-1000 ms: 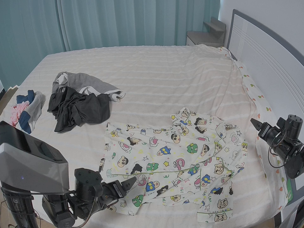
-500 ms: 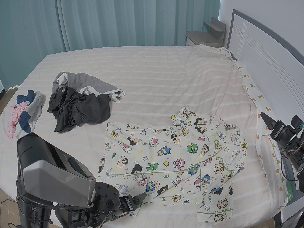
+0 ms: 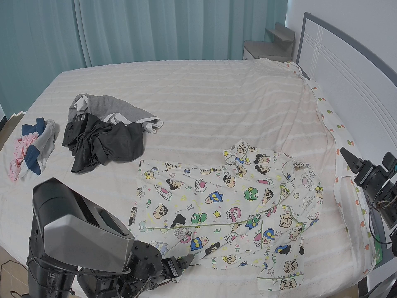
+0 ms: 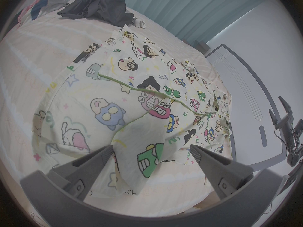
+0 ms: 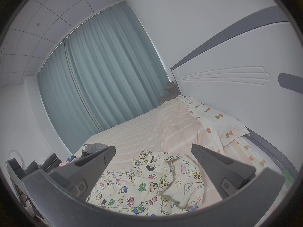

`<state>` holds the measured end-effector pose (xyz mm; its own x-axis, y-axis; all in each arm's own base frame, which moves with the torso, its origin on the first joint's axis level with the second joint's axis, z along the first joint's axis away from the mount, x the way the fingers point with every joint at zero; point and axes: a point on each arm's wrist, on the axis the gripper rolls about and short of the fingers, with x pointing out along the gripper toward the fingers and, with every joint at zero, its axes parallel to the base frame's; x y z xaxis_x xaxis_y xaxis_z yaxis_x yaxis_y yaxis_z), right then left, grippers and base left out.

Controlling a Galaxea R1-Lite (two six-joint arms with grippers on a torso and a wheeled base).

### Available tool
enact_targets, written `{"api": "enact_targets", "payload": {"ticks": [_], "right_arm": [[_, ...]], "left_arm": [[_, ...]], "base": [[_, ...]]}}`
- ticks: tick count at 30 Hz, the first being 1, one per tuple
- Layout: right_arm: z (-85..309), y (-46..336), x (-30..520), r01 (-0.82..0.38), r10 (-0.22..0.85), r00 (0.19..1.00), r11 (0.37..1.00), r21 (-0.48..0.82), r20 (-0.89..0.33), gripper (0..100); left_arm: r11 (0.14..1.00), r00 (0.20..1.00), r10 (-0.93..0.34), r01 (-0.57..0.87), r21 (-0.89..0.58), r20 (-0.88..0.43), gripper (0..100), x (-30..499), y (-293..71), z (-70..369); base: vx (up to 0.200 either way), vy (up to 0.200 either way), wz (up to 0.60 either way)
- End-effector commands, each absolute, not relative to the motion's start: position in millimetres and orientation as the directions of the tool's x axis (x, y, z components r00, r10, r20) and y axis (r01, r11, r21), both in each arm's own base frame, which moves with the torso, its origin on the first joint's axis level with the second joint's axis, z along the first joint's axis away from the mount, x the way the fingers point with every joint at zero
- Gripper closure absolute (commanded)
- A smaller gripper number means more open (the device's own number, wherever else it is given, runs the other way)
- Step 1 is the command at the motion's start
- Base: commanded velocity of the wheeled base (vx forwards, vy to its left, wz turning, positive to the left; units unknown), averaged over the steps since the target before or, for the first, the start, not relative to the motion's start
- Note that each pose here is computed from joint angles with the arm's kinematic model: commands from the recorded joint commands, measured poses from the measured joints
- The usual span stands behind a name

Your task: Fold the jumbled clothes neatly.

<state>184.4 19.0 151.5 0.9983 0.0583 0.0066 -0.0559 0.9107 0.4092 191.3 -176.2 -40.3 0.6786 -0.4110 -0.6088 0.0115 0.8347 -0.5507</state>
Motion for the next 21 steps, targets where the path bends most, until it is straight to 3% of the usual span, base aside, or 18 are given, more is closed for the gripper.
{"api": "enact_targets", "payload": {"ticks": [1,15,16,21], "right_arm": [[152.4,19.7,182.6,-0.064,0.064,0.998,0.910,0.410,0.012,0],[151.7,19.7,181.7,-0.067,0.069,0.998,0.910,0.410,0.009,0],[151.7,19.7,181.7,-0.068,0.070,0.997,0.910,0.410,0.009,0],[152.2,22.7,180.5,-0.083,0.086,0.996,0.908,0.410,0.012,0]], "left_arm": [[0.842,0.671,-0.402,0.004,-0.539,-0.623,0,191.0,-176.0,-45.5],[0.846,0.670,-0.396,-0.001,-0.534,-0.628,0,191.3,-176.1,-48.5],[0.846,0.669,-0.395,-0.001,-0.533,-0.629,100,191.2,-176.1,-48.9],[0.842,0.675,-0.389,-0.017,-0.540,-0.628,100,192.8,-176.3,-49.8]], "base": [[0.000,0.000,0.00],[0.000,0.000,0.00],[0.000,0.000,0.00],[0.000,0.000,0.00]]}}
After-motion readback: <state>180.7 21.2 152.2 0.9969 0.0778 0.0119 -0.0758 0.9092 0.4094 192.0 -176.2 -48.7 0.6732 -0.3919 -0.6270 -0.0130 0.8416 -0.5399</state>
